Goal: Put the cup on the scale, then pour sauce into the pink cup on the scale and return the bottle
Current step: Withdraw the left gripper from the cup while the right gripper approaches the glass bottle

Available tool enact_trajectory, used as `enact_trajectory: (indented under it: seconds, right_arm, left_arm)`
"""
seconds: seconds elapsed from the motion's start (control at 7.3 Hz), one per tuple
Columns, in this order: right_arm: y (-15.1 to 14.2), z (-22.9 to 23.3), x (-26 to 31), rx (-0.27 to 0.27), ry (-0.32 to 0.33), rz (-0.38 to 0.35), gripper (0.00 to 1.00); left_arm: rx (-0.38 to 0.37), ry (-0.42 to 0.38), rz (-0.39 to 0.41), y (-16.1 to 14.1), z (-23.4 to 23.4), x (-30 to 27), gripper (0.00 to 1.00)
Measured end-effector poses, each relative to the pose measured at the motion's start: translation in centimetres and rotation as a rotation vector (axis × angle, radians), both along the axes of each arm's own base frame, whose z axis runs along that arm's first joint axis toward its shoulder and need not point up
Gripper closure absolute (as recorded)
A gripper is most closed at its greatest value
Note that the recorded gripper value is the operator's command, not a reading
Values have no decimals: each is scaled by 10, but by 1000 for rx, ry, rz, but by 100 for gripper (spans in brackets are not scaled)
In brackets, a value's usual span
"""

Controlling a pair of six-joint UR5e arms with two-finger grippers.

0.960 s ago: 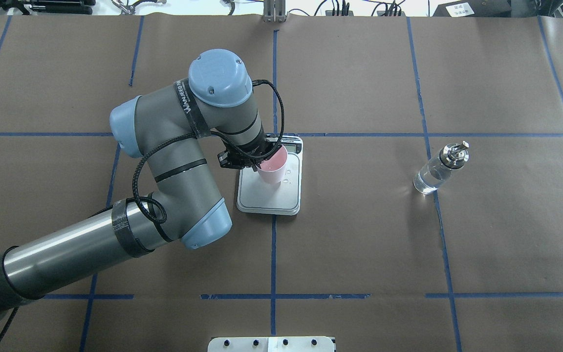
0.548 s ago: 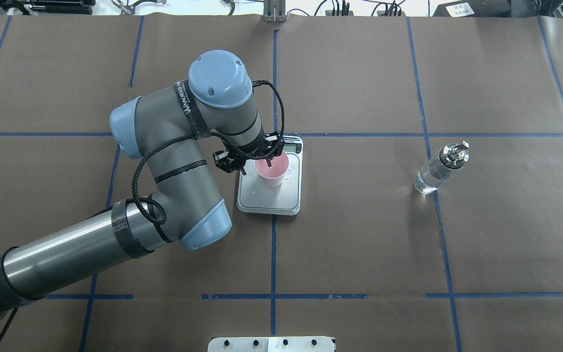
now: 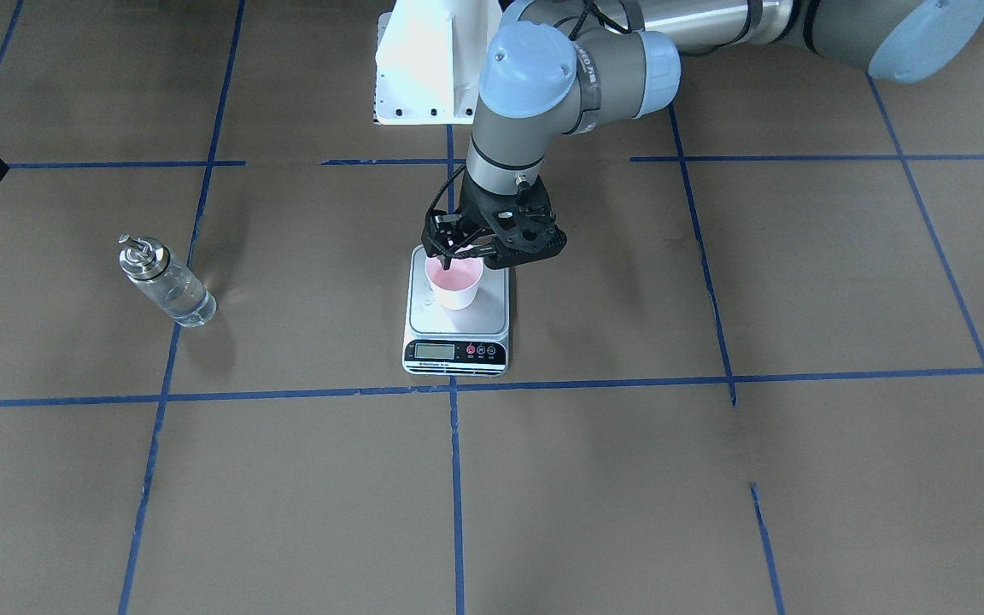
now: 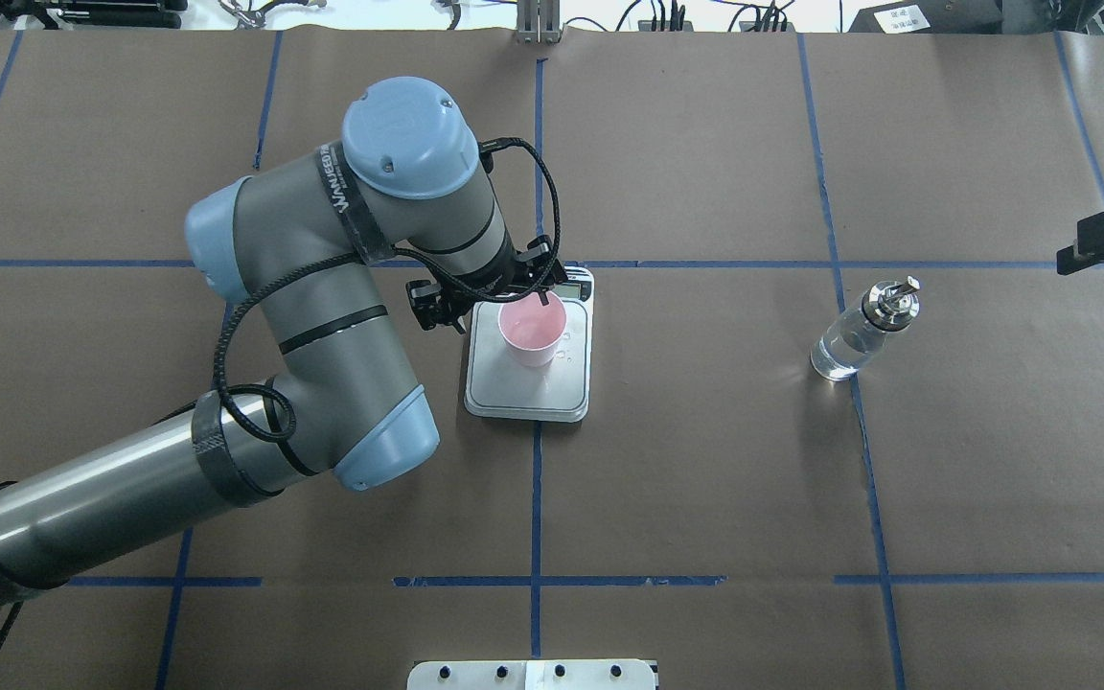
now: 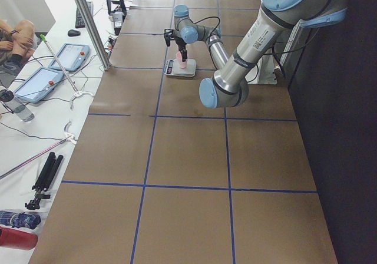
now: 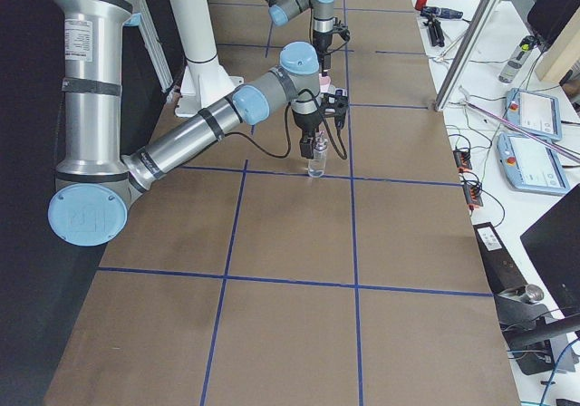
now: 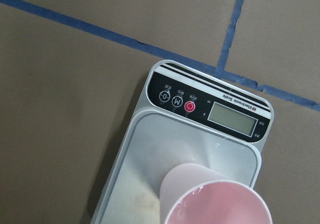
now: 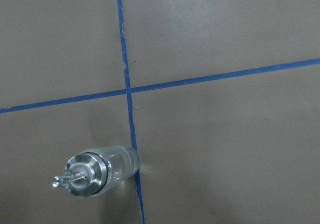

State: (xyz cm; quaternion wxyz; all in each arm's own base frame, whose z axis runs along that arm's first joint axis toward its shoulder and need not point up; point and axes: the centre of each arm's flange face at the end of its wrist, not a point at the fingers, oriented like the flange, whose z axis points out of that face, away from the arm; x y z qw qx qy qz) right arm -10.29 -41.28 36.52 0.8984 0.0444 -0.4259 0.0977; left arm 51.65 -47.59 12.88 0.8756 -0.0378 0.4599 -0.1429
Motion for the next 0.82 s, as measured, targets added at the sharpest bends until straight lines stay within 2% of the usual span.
enact_trajectory:
  seconds: [0.55,0.69,0.82]
  right_arm:
    - [48,-48,-72,55,55,40,0]
    - [63,-57,-96,79,63,73,0]
    - [80,-57,-118,125,61,116,0]
  left_arm:
    - [61,142,-47,7,-23,-124,0]
    - [61,149,-57,6,-18,-140,0]
    - [66,144,-65,3,-11,-152,0]
